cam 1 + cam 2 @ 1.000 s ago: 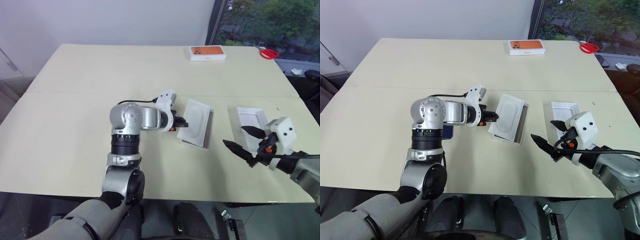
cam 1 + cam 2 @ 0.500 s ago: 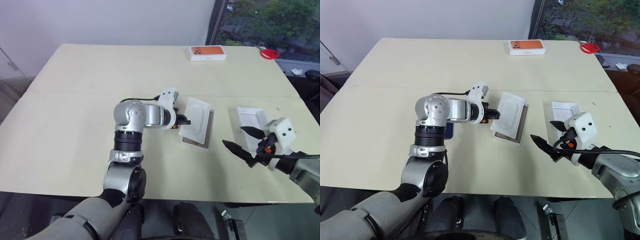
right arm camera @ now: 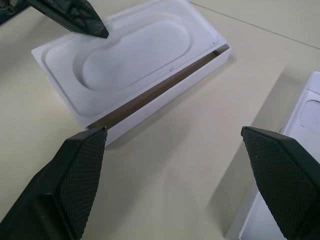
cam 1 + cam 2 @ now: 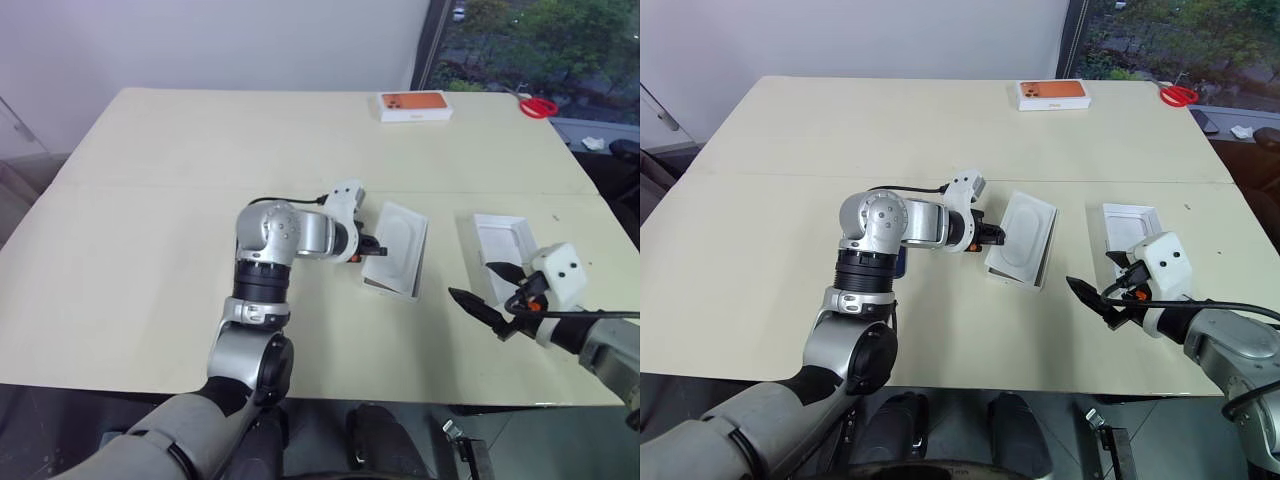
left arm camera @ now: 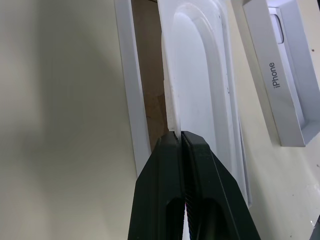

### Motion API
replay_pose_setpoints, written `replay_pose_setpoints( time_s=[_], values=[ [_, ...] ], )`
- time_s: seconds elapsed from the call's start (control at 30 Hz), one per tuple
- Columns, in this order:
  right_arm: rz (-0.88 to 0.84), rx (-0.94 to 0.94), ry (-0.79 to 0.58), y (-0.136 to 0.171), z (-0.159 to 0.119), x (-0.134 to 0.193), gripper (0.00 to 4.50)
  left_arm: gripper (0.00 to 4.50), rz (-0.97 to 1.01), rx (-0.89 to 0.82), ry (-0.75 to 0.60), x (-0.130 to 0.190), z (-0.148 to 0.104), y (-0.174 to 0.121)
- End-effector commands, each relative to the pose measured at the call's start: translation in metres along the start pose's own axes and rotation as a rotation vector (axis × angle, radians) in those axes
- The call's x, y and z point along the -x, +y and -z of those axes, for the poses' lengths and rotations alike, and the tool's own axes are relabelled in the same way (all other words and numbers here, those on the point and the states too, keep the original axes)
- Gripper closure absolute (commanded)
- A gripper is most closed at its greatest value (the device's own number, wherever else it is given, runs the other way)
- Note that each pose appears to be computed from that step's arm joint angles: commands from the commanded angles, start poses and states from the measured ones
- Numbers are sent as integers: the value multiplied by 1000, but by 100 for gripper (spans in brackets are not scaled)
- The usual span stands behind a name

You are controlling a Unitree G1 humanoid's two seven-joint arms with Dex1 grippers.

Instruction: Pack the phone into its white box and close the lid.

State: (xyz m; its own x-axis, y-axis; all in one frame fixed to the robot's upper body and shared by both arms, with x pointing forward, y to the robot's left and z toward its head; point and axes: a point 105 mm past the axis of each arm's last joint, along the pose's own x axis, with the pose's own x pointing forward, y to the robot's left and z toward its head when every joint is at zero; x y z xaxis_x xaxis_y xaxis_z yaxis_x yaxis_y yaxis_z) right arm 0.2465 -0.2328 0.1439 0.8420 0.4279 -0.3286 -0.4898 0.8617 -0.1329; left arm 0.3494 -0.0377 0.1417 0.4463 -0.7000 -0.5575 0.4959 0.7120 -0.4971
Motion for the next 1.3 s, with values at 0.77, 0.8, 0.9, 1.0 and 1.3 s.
replay_pose_setpoints(
  time_s=[0.77, 0.8, 0.9, 1.0, 1.3],
  values=[
    [-45, 41, -87, 12, -33, -25, 52, 0, 104, -135, -207, 54, -29, 7],
    [-35, 33, -72, 10, -32, -31, 90, 0, 78, -180, -248, 61, -33, 16],
    [-34, 33, -19, 12, -34, -53, 234, 0, -37, -381, -329, 79, -32, 51],
    [-43, 33, -19, 18, -42, -67, 386, 0, -45, -490, -360, 88, -27, 65],
    [124, 44, 94, 2, -40, -124, 444, 0, 39, -855, -405, 122, 13, 81]
  ],
)
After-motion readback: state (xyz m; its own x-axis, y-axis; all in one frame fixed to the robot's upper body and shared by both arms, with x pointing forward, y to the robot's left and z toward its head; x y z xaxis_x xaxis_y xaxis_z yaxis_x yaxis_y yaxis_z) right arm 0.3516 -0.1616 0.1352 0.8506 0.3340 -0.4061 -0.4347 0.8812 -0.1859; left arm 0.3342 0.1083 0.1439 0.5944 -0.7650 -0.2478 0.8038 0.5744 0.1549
